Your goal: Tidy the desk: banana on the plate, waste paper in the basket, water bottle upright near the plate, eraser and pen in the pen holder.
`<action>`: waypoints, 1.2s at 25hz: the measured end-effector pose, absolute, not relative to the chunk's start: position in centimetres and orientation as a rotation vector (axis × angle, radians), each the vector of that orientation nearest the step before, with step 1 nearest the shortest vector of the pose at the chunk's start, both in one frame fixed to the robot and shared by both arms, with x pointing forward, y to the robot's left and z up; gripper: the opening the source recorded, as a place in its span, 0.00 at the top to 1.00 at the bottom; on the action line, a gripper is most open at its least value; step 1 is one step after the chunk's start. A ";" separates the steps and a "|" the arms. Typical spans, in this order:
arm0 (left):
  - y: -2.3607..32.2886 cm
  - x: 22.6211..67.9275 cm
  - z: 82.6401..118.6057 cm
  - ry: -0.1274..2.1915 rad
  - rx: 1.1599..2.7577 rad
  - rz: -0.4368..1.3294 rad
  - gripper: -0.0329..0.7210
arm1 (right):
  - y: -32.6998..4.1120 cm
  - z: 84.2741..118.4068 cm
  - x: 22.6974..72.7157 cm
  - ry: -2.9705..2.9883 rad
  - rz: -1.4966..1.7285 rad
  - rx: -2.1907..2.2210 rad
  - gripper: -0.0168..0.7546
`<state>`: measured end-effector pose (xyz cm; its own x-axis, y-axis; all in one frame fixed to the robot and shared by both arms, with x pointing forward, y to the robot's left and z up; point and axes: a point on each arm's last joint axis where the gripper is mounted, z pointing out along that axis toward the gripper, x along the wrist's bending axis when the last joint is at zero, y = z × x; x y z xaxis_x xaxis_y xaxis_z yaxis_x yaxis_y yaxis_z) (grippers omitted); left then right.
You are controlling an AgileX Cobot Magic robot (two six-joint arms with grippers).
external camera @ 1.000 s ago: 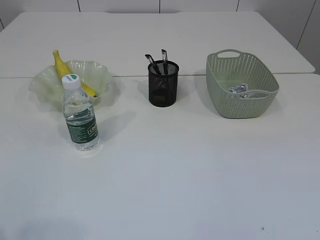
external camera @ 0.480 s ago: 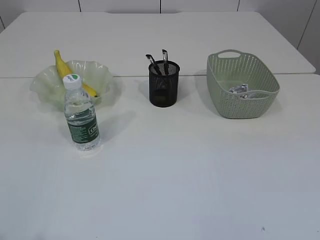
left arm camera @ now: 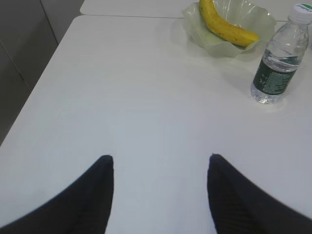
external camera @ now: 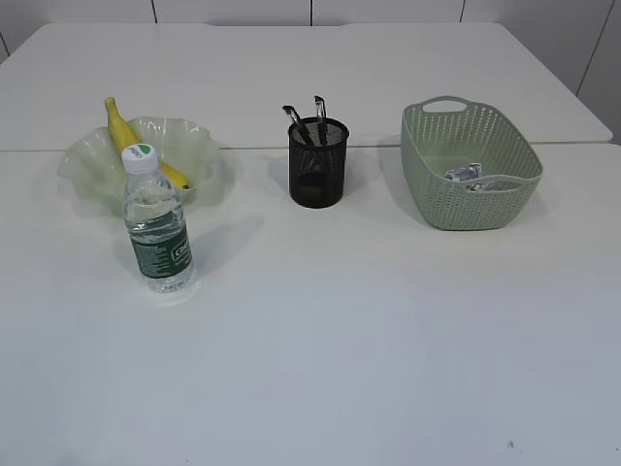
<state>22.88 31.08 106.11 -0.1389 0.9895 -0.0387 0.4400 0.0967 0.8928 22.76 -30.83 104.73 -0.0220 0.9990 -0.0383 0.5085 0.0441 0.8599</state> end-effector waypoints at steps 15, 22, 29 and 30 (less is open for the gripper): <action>30.8 23.0 105.7 1.643 1.490 0.975 0.39 | -30.5 104.7 22.7 1.677 0.890 1.496 0.30; 30.4 23.0 105.7 1.597 1.538 0.960 0.43 | -30.5 104.7 22.7 1.667 0.894 1.509 0.30; 30.4 23.0 105.6 1.596 1.538 0.950 0.46 | -30.2 104.7 22.7 1.559 0.849 1.601 0.30; 30.3 23.0 105.6 1.595 1.537 0.949 0.46 | -30.2 104.7 22.7 1.547 0.842 1.609 0.30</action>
<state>23.02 30.35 105.65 -0.0344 0.9994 -0.0042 0.4734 0.0200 0.8806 22.68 -30.16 104.70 0.0581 0.9977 -0.0337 0.5134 -0.0009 0.8582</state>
